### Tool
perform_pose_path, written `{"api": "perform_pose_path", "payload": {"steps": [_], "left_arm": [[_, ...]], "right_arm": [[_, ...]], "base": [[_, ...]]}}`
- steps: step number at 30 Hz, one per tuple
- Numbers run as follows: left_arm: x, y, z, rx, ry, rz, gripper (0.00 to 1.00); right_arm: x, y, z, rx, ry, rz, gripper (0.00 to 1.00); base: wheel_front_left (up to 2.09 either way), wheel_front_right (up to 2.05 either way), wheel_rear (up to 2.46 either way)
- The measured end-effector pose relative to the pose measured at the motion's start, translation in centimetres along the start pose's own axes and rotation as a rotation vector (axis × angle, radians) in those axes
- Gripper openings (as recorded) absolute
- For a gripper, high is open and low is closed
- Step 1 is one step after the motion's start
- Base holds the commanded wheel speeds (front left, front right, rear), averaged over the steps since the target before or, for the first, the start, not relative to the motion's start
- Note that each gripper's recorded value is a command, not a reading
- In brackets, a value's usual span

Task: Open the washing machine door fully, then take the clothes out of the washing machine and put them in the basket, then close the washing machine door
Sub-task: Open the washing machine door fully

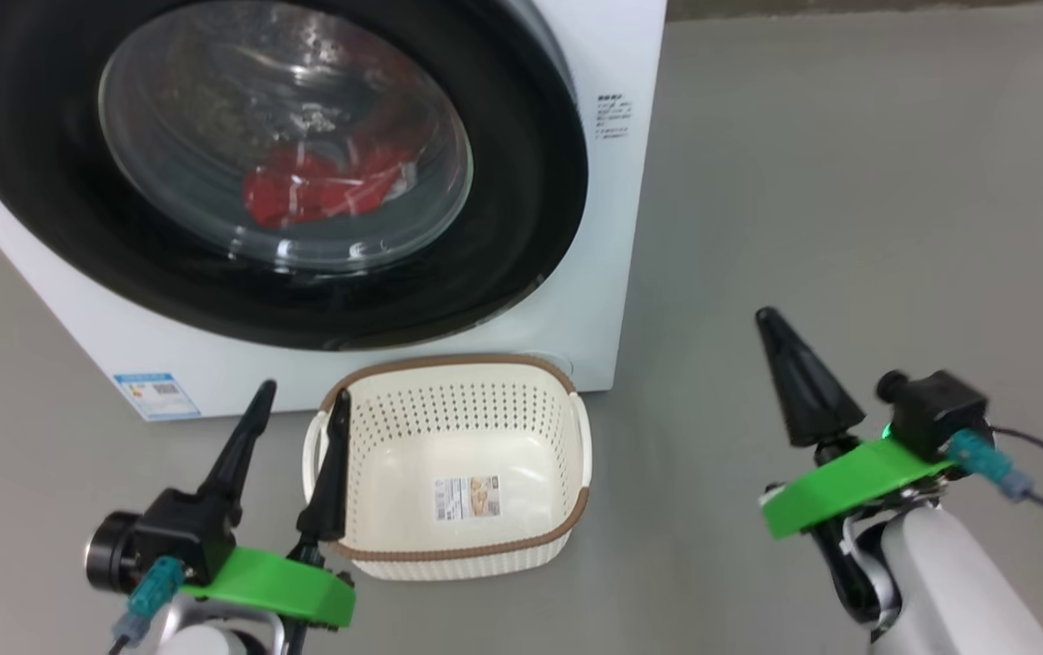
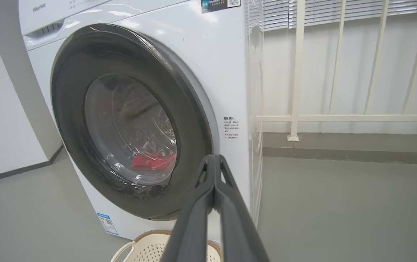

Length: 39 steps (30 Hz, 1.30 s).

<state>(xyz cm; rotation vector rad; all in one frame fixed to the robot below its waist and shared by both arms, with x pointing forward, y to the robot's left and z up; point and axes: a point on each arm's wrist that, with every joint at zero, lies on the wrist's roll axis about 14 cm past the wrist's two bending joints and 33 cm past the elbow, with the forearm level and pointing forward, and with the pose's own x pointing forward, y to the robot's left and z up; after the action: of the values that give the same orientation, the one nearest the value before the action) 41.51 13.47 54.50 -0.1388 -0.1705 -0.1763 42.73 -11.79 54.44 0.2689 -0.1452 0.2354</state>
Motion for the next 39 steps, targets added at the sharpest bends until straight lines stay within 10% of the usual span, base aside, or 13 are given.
{"api": "perform_pose_path", "payload": {"steps": [24, 39], "left_arm": [[2.5, 1.0, 0.3, -0.020, -0.043, 0.014, 1.00], [4.8, 1.9, -1.3, -0.008, -0.039, 0.016, 1.00]], "right_arm": [[11.5, -2.3, 1.1, 0.873, -0.020, -0.037, 0.00], [18.6, -0.8, -3.0, 1.256, 0.279, 0.123, 0.00]], "base": [[0.00, 0.00, 0.00], [0.00, 0.00, 0.00]]}}
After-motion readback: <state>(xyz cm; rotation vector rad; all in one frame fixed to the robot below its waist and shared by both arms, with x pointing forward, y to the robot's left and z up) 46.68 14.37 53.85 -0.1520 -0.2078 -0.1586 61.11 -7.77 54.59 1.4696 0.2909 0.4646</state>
